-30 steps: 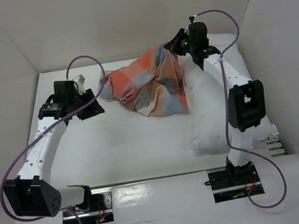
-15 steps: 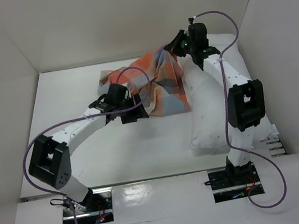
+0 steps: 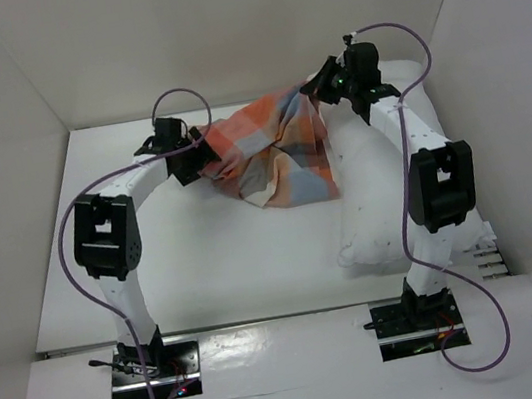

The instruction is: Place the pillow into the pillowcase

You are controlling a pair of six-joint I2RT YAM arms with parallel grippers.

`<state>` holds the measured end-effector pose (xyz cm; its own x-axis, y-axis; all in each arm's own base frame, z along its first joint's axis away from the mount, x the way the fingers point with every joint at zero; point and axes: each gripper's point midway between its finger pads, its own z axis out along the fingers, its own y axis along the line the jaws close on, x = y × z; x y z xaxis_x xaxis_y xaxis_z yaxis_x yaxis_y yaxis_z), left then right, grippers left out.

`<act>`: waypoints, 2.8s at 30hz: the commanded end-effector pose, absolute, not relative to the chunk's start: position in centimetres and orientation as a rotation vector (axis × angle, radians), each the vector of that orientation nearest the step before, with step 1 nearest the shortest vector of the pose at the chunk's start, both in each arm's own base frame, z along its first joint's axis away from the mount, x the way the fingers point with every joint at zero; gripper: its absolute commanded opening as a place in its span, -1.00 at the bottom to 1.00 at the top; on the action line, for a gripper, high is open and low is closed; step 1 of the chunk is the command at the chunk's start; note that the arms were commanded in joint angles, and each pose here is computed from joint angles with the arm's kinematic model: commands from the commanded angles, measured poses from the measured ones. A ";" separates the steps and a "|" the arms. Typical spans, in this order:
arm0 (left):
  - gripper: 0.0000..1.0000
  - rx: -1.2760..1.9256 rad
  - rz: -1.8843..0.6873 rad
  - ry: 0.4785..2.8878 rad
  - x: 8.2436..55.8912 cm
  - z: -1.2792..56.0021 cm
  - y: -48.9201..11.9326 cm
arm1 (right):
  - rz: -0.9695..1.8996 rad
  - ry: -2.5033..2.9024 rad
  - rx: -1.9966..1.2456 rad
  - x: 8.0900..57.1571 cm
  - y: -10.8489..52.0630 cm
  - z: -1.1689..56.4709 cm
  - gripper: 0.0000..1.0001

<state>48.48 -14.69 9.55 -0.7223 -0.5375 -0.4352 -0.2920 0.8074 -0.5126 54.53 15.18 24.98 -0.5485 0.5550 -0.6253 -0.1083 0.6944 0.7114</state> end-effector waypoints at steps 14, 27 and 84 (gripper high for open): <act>-1.00 -0.631 -0.348 2.149 53.1 19.0 -7.9 | 0.939 1.931 0.173 51.6 15.5 29.0 -1.00; -1.00 -0.420 -0.178 1.942 37.3 41.6 -1.3 | 0.919 1.960 0.003 42.9 16.1 30.4 -1.00; -1.00 -1.058 -0.081 2.402 43.6 9.7 8.5 | 0.665 2.446 -0.238 41.3 33.7 7.9 0.86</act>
